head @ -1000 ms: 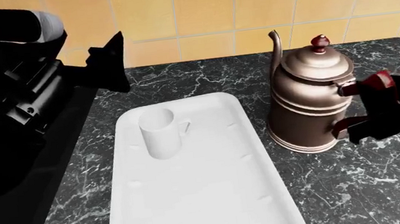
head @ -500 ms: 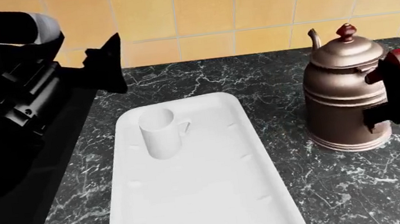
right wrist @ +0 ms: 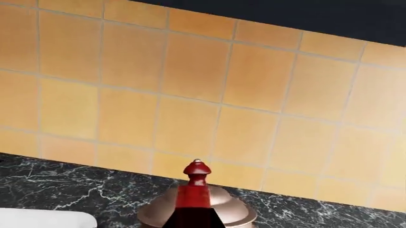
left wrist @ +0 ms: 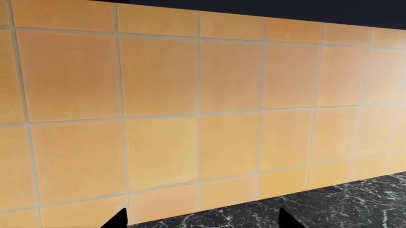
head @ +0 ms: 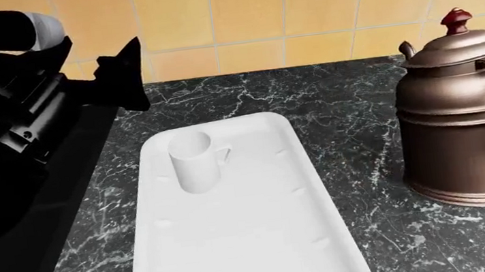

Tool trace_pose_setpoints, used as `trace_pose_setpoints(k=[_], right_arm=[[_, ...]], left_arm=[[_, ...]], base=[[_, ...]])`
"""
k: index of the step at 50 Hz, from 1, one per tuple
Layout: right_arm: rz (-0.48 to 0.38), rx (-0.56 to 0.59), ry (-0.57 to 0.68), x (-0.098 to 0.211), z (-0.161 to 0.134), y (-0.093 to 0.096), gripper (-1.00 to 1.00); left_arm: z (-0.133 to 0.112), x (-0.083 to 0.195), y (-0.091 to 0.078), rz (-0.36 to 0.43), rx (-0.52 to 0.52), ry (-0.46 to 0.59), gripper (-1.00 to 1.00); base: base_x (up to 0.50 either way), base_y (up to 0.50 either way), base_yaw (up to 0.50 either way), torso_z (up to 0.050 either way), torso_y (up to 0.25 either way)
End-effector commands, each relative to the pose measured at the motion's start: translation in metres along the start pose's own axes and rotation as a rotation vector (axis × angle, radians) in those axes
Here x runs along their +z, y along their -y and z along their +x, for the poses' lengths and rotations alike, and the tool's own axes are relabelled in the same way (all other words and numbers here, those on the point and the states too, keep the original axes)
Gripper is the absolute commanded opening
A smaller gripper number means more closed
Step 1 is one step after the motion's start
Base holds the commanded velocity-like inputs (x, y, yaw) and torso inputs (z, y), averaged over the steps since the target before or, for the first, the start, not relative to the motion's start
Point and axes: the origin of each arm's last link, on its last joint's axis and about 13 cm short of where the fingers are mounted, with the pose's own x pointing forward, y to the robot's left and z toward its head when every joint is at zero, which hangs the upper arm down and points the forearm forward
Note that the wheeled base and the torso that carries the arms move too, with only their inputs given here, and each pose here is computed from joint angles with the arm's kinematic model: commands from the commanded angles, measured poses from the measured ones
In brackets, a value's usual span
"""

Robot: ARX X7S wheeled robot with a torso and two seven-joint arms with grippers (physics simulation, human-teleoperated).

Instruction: Pick the kettle from the counter and place it on the tray. Then pick the mug from the cabinet and place it on the tray. Then close the cabinet doors.

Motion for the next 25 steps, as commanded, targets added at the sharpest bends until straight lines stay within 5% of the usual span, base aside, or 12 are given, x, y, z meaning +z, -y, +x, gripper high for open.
trace_pose_setpoints(k=[1,25], right_arm=[[-0.028,0.011,0.095,0.012,-0.022,-0.009,-1.00],[-0.055,0.088,0.235,0.034,-0.041,-0.027,-1.00]], left_arm=[[0.000,-0.001,-0.001,-0.003,0.005,-0.001,1.00],[-0.002,0.000,-0.003,-0.010,0.015,0.003,1.00]], base=[[0.00,0.00,0.00,0.000,0.000],[0.00,0.00,0.00,0.000,0.000]])
